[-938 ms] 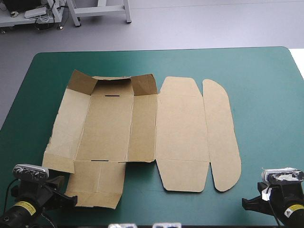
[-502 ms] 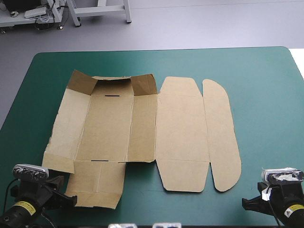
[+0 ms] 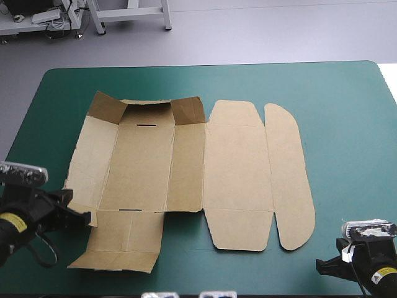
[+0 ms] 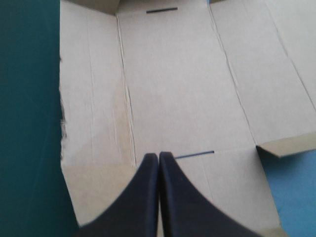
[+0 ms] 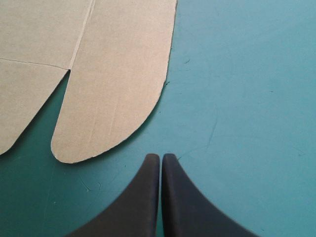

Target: Fold the box

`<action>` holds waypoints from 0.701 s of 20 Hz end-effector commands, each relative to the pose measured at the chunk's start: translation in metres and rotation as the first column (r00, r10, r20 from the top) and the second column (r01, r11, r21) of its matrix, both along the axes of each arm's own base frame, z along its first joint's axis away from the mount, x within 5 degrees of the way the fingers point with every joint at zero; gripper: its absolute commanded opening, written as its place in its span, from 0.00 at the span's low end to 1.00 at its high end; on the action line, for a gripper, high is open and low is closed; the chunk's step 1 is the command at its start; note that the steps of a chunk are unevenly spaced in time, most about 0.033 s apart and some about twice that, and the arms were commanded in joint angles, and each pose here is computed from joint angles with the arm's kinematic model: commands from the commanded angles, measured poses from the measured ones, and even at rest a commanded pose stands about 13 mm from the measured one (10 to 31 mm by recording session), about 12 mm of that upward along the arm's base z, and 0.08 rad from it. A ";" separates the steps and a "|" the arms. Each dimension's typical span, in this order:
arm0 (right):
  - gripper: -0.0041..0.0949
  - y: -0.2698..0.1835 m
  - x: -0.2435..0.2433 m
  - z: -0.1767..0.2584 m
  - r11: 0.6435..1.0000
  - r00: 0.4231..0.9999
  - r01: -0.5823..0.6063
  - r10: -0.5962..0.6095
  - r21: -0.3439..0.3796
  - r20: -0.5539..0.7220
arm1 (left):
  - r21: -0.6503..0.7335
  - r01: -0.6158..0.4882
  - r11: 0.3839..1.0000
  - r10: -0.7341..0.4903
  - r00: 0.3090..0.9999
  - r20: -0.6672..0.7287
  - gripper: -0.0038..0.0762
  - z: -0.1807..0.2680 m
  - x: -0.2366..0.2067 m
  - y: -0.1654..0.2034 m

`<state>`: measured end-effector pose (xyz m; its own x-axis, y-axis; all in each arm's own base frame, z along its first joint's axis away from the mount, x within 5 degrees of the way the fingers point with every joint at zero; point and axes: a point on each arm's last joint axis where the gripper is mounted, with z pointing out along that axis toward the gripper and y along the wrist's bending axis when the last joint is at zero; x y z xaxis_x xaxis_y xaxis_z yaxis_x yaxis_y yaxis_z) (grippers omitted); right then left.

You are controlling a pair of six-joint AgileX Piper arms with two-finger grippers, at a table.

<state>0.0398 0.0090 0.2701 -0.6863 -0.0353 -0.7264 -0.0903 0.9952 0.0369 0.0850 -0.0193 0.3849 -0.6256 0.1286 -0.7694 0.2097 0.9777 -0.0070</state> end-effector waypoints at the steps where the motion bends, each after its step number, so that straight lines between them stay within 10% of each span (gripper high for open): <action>1: 0.04 0.000 0.004 0.011 1.000 0.998 -0.002 0.002 0.001 0.064 | 0.016 0.024 1.000 -0.025 0.996 0.081 0.04 0.039 0.032 -0.008; 8: 0.04 0.000 0.004 0.011 1.000 0.998 -0.002 0.002 0.001 0.064 | 0.171 -0.027 0.985 0.030 0.999 -0.013 0.04 0.044 0.139 -0.021; 14: 0.04 0.000 0.004 0.011 1.000 0.998 -0.002 0.002 0.001 0.064 | -0.051 -0.264 0.963 0.255 0.957 -0.136 0.04 0.026 0.204 0.053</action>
<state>0.0398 0.0090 0.2701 -0.6863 -0.0353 -0.7264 -0.0903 0.9952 0.0369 0.2825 0.0098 0.3984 -0.7835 0.0133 -0.6212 0.0033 0.9998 0.0172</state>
